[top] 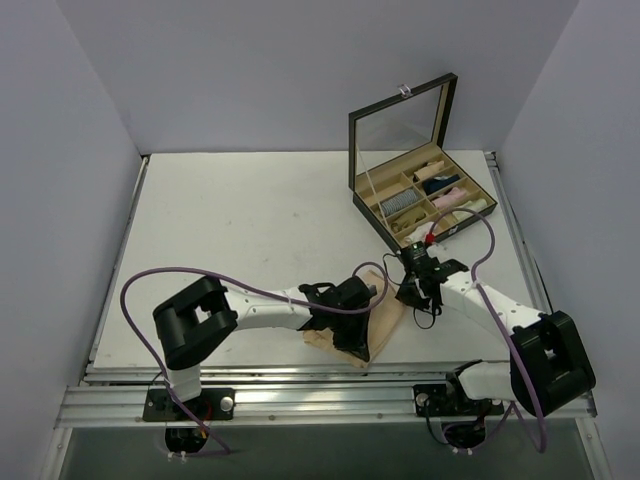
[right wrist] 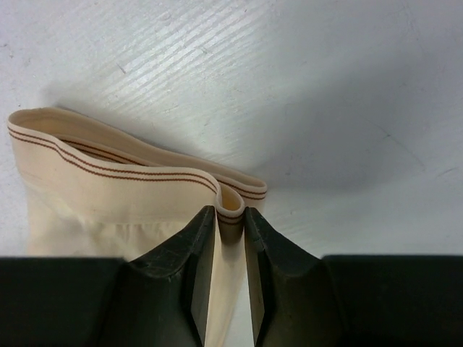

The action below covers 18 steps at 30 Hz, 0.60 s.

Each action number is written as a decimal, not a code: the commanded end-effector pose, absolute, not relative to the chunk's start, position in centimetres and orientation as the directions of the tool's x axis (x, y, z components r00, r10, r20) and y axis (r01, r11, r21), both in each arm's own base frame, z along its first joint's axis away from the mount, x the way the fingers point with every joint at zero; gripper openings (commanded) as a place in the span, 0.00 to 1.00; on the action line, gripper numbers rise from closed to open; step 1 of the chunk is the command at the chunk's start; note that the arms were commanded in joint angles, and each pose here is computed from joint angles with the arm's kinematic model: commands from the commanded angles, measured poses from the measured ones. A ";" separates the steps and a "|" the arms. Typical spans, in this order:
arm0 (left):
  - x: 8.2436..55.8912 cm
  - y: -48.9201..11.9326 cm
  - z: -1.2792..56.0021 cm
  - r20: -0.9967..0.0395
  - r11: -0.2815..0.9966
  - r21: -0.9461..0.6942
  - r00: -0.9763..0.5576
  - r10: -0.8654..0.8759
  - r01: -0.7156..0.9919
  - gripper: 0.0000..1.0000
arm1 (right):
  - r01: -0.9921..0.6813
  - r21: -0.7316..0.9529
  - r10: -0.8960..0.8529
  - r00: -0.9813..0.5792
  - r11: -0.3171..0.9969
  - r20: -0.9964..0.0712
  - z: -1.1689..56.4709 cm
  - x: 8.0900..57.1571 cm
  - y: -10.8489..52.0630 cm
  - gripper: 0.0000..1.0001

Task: Roll the underwear
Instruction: Fold the underwear

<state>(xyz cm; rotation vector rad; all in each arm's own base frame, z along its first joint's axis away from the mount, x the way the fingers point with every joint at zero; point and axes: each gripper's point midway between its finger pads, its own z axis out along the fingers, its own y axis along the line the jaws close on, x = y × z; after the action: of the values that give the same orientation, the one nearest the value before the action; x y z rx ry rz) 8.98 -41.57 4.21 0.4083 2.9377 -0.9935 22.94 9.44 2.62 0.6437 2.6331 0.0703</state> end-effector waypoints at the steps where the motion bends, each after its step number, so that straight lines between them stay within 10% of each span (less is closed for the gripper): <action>1: 8.8 -42.2 4.3 -0.085 0.743 -0.624 -0.966 0.242 0.241 0.02 | 0.446 0.124 0.457 -0.799 0.886 -0.391 1.5 22.3 8.8 0.20; 18: 9.0 -42.6 4.4 -0.085 0.739 -0.628 -0.965 0.248 0.245 0.02 | 0.468 0.041 0.446 -0.806 0.883 -0.390 -0.3 21.8 7.6 0.26</action>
<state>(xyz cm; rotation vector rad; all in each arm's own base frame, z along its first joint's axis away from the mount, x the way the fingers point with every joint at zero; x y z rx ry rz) 8.60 -41.28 3.22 0.3947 2.9776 -0.9758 22.00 8.89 0.39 0.6615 2.6496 0.0389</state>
